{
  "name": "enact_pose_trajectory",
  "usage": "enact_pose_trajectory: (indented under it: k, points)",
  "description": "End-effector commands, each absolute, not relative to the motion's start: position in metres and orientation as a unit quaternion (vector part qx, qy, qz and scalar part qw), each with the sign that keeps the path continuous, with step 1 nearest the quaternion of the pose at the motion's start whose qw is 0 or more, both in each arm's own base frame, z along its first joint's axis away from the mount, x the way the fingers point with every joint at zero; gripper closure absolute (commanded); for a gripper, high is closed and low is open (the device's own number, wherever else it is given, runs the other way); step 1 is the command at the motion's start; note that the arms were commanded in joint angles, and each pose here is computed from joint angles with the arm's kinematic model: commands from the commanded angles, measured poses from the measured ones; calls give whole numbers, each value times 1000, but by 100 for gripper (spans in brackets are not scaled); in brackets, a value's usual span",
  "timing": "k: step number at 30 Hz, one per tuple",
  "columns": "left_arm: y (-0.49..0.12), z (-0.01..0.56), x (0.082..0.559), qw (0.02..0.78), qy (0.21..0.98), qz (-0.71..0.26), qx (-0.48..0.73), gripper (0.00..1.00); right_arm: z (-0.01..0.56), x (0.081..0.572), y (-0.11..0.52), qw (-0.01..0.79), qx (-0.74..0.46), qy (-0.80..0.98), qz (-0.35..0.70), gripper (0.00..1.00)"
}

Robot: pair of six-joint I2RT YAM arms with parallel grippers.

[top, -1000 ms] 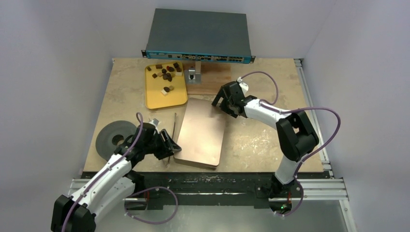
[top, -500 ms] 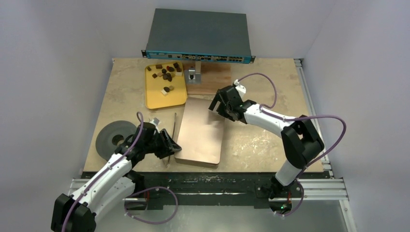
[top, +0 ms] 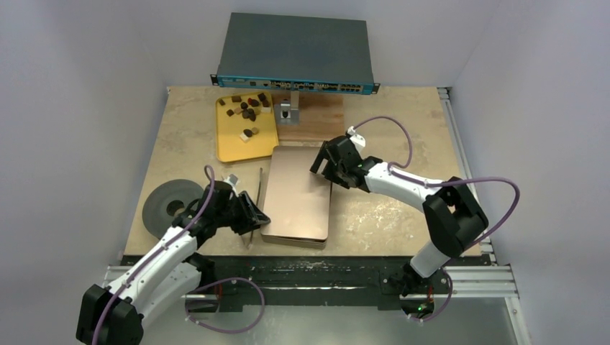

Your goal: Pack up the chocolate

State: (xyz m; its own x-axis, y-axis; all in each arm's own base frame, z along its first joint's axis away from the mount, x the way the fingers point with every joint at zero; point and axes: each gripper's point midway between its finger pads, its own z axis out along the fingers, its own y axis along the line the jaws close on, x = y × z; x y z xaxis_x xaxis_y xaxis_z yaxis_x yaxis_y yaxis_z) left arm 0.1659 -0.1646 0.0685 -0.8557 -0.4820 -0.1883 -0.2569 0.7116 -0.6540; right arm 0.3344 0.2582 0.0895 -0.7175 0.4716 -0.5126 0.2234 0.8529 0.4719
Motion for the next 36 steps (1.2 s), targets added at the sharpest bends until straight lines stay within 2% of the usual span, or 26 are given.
enact_pose_trajectory:
  k: [1, 15, 22, 30, 36]
  points:
    - [-156, 55, 165, 173, 919, -287, -207, 60, 101, 327, 255, 331, 192, 901, 203, 12]
    - [-151, 71, 173, 191, 935, -256, -153, 60, 105, 279, 244, 324, 146, 904, 237, 11]
    - [-154, 79, 171, 190, 942, -256, -107, 56, 94, 253, 242, 312, 138, 908, 245, 10]
    - [-163, 121, 184, 232, 927, -285, -70, 47, 106, 255, 245, 318, 139, 902, 257, 8]
    - [-154, 150, 212, 275, 924, -252, -83, 44, 117, 263, 248, 333, 133, 895, 265, 6]
